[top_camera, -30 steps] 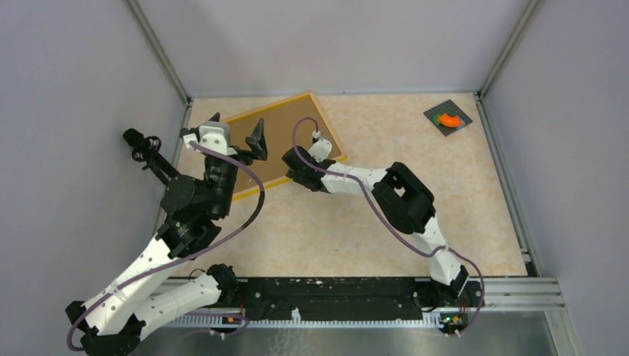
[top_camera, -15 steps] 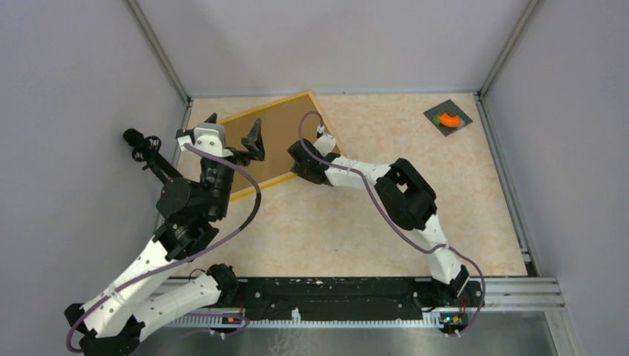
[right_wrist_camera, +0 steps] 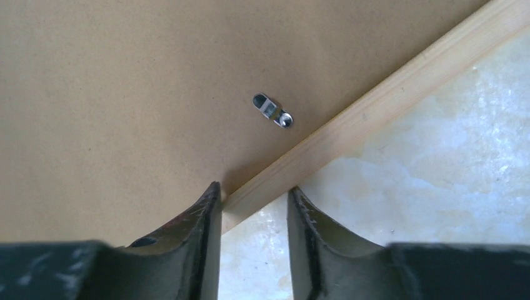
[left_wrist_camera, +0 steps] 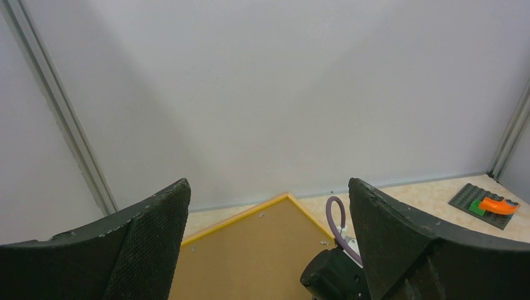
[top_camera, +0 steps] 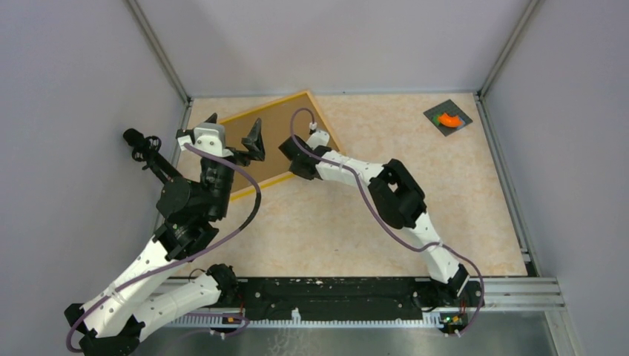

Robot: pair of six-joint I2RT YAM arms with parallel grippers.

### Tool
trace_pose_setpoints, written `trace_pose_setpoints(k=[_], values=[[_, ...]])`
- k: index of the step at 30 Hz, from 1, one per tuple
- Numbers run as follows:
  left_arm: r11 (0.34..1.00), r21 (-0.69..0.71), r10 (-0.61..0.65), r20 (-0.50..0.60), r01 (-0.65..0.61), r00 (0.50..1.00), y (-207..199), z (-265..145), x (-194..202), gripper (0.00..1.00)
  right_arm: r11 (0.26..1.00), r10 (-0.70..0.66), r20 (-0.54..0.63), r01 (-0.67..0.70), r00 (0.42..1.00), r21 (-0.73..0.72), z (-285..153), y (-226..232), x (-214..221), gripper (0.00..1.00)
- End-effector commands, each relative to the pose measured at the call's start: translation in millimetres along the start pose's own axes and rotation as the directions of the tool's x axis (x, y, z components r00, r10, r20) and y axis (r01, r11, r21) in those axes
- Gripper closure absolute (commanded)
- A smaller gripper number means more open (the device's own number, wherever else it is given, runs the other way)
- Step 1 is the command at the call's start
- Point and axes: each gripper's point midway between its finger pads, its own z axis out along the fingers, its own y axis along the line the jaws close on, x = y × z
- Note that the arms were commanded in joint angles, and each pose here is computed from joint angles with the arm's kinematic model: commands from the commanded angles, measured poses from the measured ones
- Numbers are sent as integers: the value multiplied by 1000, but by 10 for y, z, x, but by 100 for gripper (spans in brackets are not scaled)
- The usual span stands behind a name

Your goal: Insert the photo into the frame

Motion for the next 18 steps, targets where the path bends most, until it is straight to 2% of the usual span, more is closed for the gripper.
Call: trace_pose_setpoints(k=[1, 4, 7, 10, 13, 15, 17, 18], values=[[999, 4, -39, 39, 39, 998, 26, 3, -181, 1, 924, -178, -289, 261, 941, 279, 291, -1138, 845, 79], [999, 5, -41, 39, 41, 998, 24, 3, -180, 1, 910, -203, -316, 298, 927, 290, 225, -1292, 833, 89], [999, 10, -43, 35, 43, 998, 4, 9, -162, 1, 927, -208, -351, 299, 913, 228, 153, -1457, 720, 100], [999, 16, -46, 32, 46, 998, -10, 12, -162, 1, 930, -230, -380, 318, 896, 187, 52, -1822, 447, 100], [998, 23, -54, 32, 53, 998, -20, 10, -170, 1, 905, -310, -385, 394, 869, 162, -32, -2223, 118, 100], [998, 28, -57, 29, 56, 998, -34, 11, -162, 1, 890, -359, -378, 434, 853, 136, -109, -2359, -85, 100], [998, 33, -60, 27, 59, 998, -51, 18, -155, 1, 893, -382, -334, 437, 862, 106, -204, -2304, -232, 100], [998, 35, -60, 24, 59, 998, -60, 28, -149, 1, 903, -384, -306, 424, 871, 74, -241, -2183, -269, 81]])
